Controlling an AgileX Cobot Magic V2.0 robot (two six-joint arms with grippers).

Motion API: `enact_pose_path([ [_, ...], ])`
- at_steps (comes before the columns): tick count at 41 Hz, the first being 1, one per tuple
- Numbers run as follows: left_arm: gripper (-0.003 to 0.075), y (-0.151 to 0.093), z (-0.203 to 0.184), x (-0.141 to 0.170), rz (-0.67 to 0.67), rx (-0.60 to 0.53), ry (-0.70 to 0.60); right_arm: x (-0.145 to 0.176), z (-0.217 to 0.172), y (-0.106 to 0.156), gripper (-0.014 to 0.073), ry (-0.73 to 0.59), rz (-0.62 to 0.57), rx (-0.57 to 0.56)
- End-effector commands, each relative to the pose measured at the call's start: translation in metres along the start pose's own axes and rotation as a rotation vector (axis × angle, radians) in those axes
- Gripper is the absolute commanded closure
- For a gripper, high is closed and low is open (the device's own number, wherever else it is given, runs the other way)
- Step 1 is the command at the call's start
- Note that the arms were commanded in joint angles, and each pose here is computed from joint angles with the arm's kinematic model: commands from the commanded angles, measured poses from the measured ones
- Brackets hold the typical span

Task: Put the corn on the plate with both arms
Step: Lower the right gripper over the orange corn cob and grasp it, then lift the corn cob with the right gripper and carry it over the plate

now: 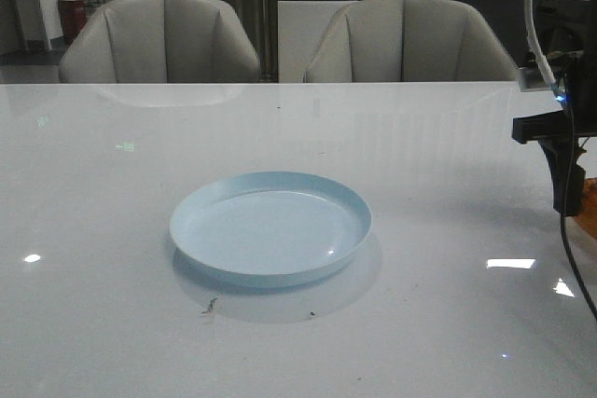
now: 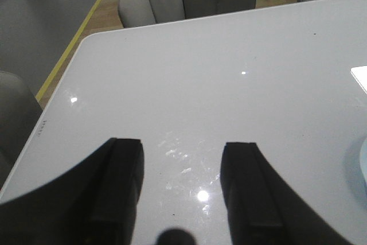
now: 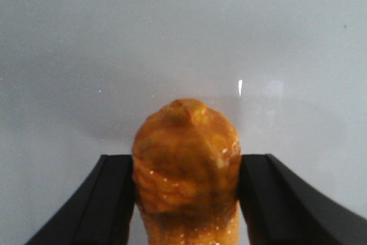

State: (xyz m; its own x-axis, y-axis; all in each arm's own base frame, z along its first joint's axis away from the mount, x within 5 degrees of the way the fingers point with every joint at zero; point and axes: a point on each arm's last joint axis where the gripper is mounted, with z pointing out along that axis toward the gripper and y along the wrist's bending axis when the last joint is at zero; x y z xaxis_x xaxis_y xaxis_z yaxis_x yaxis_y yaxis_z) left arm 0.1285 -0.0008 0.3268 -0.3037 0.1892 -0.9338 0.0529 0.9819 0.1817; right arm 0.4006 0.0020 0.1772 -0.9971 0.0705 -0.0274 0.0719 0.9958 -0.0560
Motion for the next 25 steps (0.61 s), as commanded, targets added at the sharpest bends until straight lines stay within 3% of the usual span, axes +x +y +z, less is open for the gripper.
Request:
enact_pose_path([
  [1,0.0340,0.003,-0.005,-0.017,-0.015,-0.015,-0.118,-0.001,-0.015,-0.003,0.0546,-0.032,-0.011,0.004],
  [8,0.0340,0.003,-0.005,-0.017,-0.015,-0.015,-0.118,-0.010,-0.036,0.006,0.0530,-0.066,-0.060,-0.027],
  [13,0.0340,0.003,-0.005,-0.017,-0.015,-0.015,-0.118,-0.022,-0.074,0.020,0.0530,-0.144,-0.103,-0.059],
  [25,0.0340,0.003,-0.005,-0.017,-0.015,-0.015,-0.118,-0.026,-0.182,0.092,0.0530,-0.447,-0.254,-0.284],
])
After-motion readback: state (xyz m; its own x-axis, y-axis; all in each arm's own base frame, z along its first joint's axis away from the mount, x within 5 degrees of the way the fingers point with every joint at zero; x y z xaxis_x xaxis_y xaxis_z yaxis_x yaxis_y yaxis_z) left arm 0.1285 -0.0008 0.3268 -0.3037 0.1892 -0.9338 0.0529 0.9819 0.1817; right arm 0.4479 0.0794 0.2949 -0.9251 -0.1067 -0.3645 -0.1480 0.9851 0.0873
